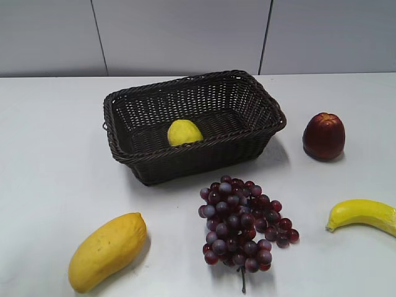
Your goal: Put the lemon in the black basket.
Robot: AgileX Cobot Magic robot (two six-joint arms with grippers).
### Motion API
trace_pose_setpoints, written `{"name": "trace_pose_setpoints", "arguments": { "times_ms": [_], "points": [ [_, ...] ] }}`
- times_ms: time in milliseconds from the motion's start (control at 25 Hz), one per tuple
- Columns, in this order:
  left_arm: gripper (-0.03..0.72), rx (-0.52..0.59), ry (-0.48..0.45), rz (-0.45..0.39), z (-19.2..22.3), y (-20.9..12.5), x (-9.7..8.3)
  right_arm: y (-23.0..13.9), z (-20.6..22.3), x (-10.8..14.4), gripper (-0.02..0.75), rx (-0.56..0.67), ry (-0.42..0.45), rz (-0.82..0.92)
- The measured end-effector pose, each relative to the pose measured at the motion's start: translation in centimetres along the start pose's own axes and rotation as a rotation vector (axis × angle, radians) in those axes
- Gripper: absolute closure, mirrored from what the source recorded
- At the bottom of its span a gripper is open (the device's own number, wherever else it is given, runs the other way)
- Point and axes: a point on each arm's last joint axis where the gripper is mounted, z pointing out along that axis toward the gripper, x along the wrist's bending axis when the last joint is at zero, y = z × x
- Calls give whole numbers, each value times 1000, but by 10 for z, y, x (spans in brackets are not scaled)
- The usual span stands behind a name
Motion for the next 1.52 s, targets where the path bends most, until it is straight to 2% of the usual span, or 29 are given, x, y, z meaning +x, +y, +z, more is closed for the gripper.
{"name": "trace_pose_setpoints", "arguments": {
  "times_ms": [440, 680, 920, 1160, 1520],
  "points": [
    [97, -176, -98, -61, -18, -130, 2, 0, 0, 0, 155, 0, 0, 0],
    [97, -231, -117, -72, -2, -174, 0, 0, 0, 0, 155, 0, -5, -3],
    [97, -269, -158, -66, 5, -180, -5, 0, 0, 0, 155, 0, 0, 0],
    [97, -324, -186, 16, 10, -176, -9, 0, 0, 0, 155, 0, 0, 0],
    [97, -331, -188, 23, 10, -175, -10, 0, 0, 0, 155, 0, 0, 0]
  ]
}}
